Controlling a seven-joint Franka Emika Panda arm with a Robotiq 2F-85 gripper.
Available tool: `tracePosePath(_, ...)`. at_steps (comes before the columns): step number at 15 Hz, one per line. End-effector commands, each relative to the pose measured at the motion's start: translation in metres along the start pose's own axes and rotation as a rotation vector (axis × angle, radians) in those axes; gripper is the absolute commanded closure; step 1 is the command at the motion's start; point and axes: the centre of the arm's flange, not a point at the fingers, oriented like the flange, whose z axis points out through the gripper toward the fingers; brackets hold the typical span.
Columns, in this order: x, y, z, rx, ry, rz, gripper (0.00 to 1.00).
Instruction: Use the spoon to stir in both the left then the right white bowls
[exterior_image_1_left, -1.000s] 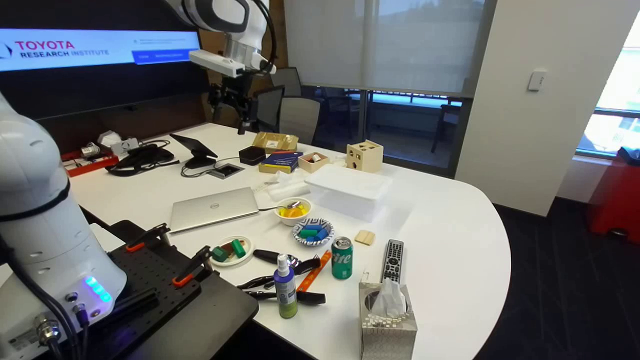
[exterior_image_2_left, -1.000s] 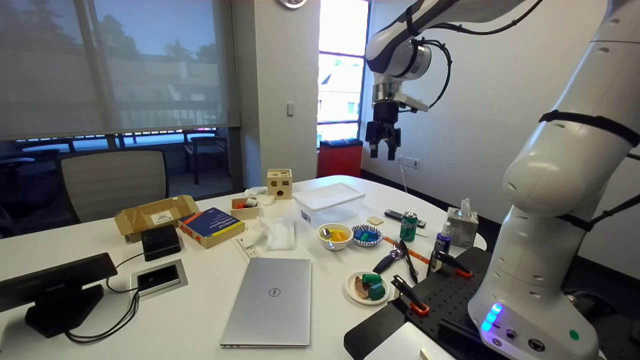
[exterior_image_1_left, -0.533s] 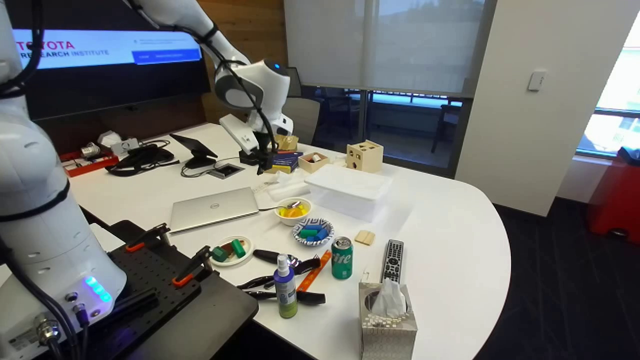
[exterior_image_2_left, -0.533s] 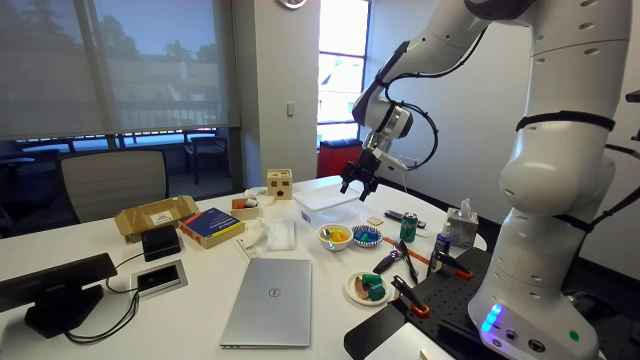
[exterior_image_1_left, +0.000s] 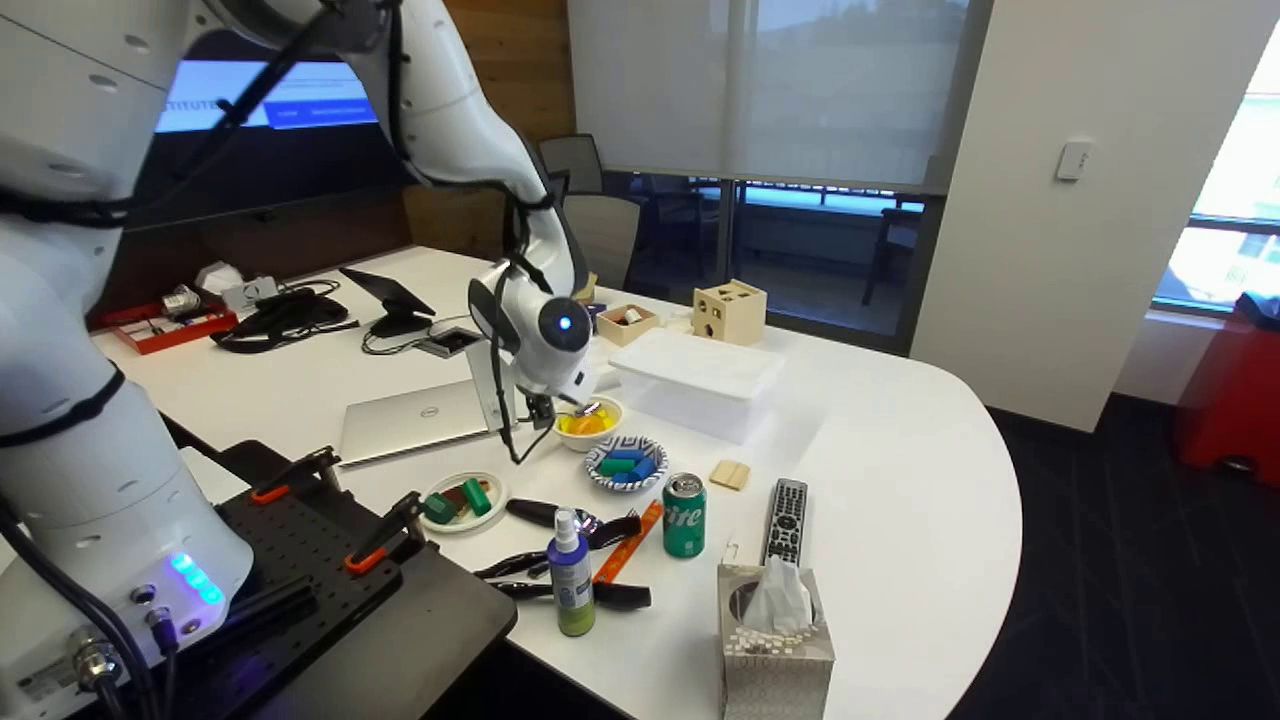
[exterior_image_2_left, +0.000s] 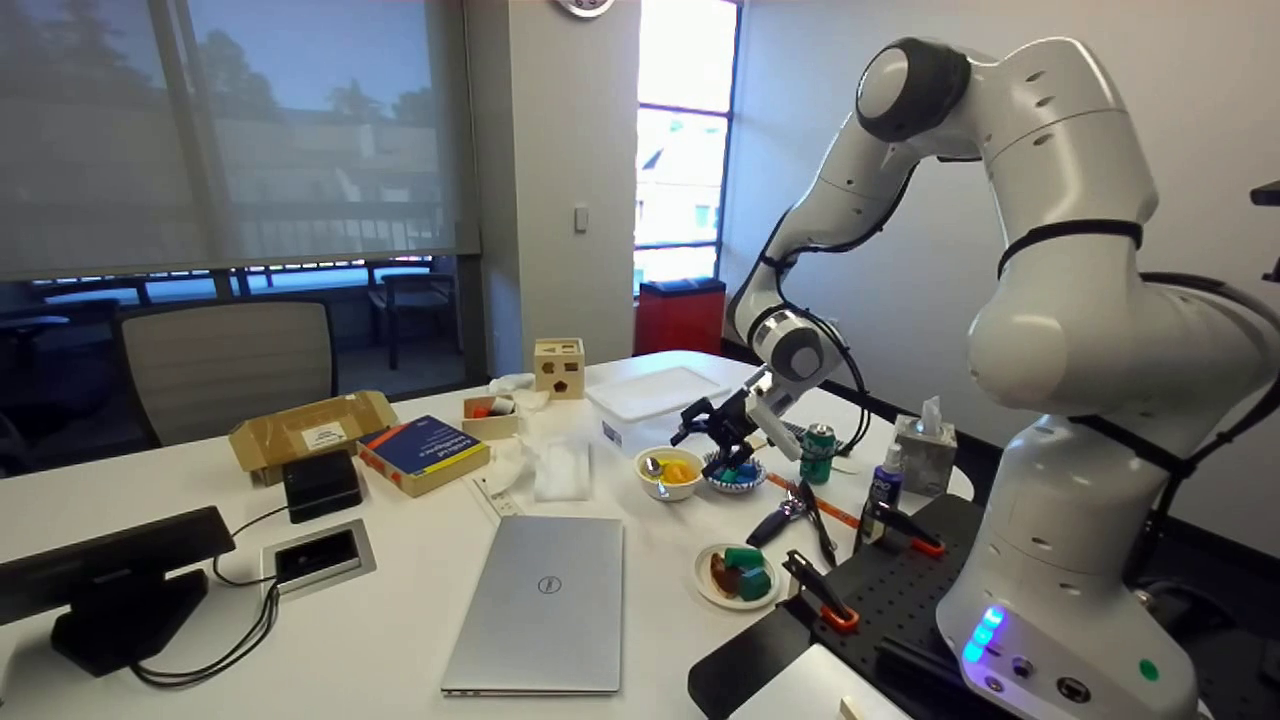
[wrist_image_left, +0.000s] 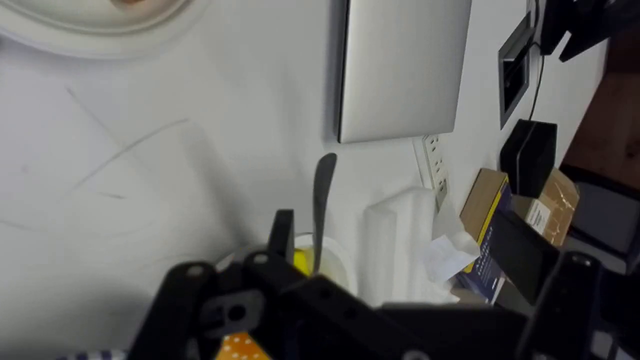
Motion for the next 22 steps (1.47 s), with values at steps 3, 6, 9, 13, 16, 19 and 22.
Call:
tracePosePath(3, -0.020, 0.075, 0.060, 0.120, 0.113, 0.069, 0.00)
tracePosePath(6, -0.025, 0.084, 0.068, 0.164, 0.158, 0.058, 0.00)
tracePosePath(9, -0.024, 0.076, 0.073, 0.184, 0.167, 0.036, 0.00)
tracePosePath(13, -0.015, 0.069, 0.080, 0.188, 0.165, 0.017, 0.00)
tracePosePath(16, -0.005, 0.064, 0.086, 0.193, 0.159, -0.002, 0.00)
tracePosePath(19, 0.002, 0.060, 0.089, 0.196, 0.162, -0.017, 0.26)
tracePosePath(22, 0.006, 0.060, 0.091, 0.197, 0.164, -0.023, 0.38)
